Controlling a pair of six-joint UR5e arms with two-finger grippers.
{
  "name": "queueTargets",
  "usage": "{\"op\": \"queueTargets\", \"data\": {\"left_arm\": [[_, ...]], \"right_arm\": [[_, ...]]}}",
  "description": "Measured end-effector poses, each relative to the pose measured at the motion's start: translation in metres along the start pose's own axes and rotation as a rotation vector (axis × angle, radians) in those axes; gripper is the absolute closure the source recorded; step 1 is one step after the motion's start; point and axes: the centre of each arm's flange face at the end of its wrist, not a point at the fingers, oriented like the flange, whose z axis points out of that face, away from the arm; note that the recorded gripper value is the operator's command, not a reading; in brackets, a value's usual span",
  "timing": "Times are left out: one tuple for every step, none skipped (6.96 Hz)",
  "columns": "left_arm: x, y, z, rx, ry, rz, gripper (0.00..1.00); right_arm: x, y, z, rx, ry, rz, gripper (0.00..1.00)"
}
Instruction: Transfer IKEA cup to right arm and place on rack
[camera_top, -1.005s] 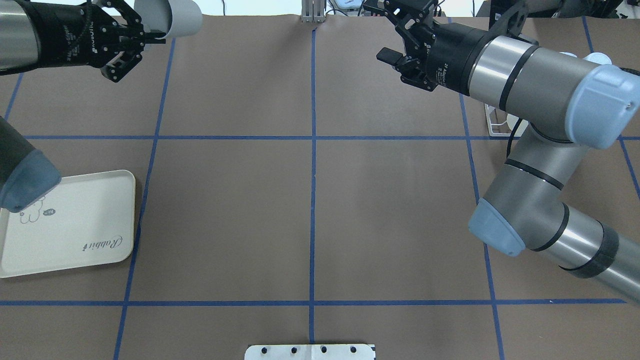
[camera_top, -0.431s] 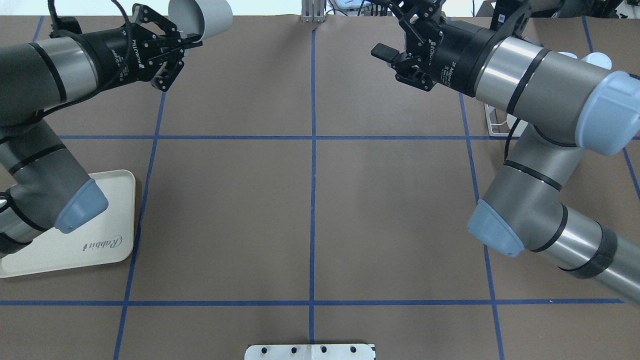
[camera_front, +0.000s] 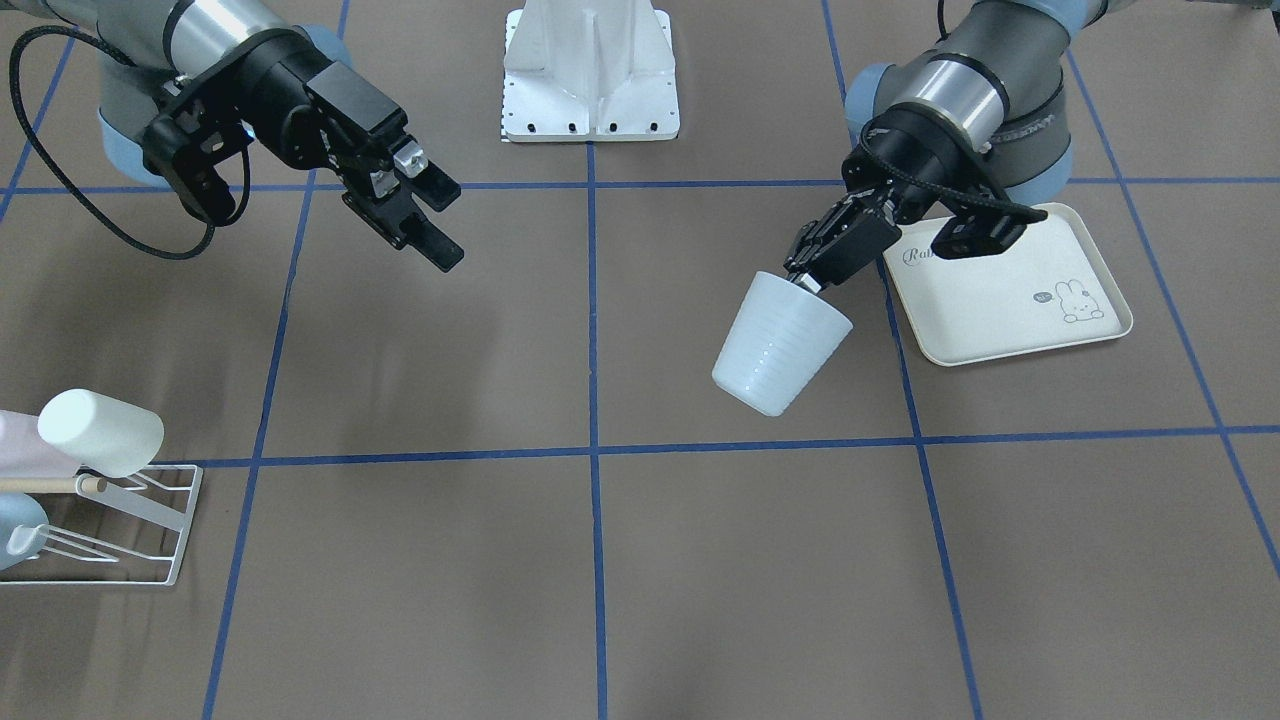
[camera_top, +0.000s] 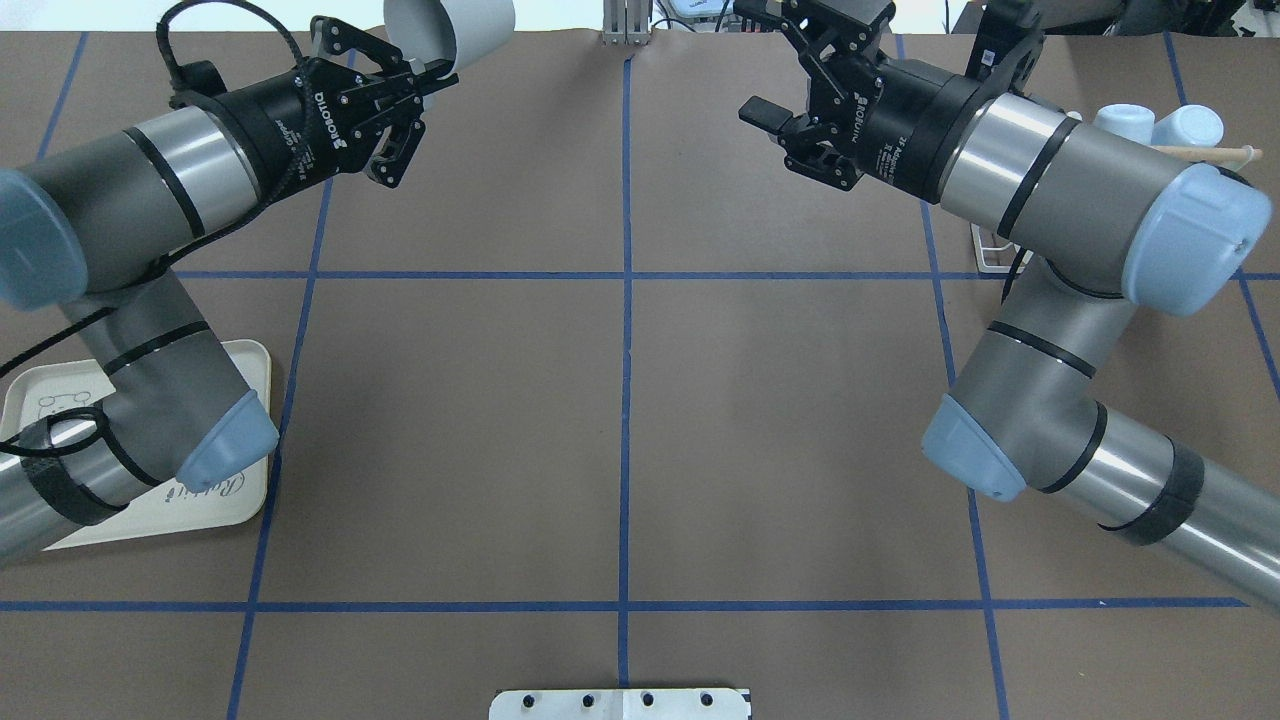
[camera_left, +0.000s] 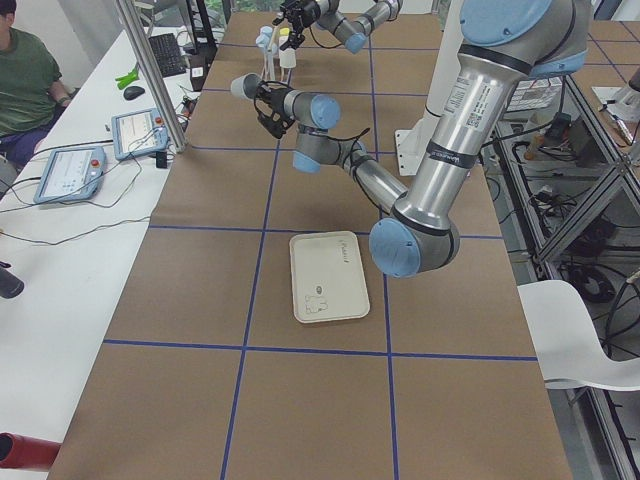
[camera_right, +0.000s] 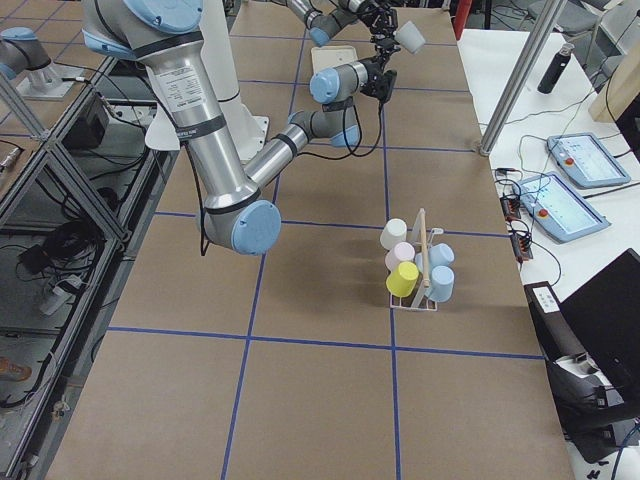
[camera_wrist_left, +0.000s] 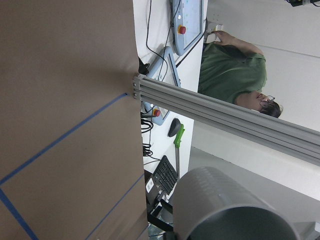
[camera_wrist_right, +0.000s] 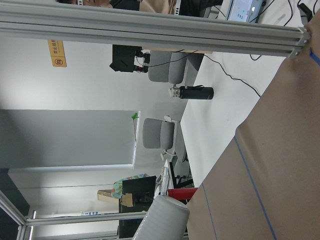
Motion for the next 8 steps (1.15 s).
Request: {"op": "queueTargets", "data": {"left_arm": [[-0.012, 0.004, 0.005, -0.045, 0.051, -0.021, 1.00], [-0.021, 0.009, 0.007, -0.087, 0.088, -0.040, 1.00], [-0.028, 0.019, 0.012, -0.121, 0.108, -0.057, 1.00], [-0.037, 0.034, 0.020, -0.144, 0.118, -0.074, 1.00], [-0.047, 0.051, 0.030, -0.161, 0.120, -0.091, 1.00], [-0.055, 0.063, 0.038, -0.171, 0.119, -0.103, 1.00], [-0.061, 0.070, 0.042, -0.177, 0.114, -0.111, 1.00], [-0.067, 0.076, 0.044, -0.178, 0.113, -0.118, 1.00]], "right_arm": [[0.008, -0.003, 0.000, -0.014, -0.025, 0.033, 0.00], [0.013, -0.002, 0.001, -0.028, -0.039, 0.062, 0.00], [0.018, 0.004, 0.005, -0.042, -0.042, 0.079, 0.00], [0.023, 0.009, 0.012, -0.052, -0.036, 0.086, 0.00], [0.028, 0.013, 0.017, -0.056, -0.026, 0.086, 0.00], [0.033, 0.015, 0.020, -0.058, -0.016, 0.086, 0.00], [0.036, 0.017, 0.021, -0.060, -0.011, 0.086, 0.00], [0.038, 0.019, 0.022, -0.063, -0.007, 0.087, 0.00]]}}
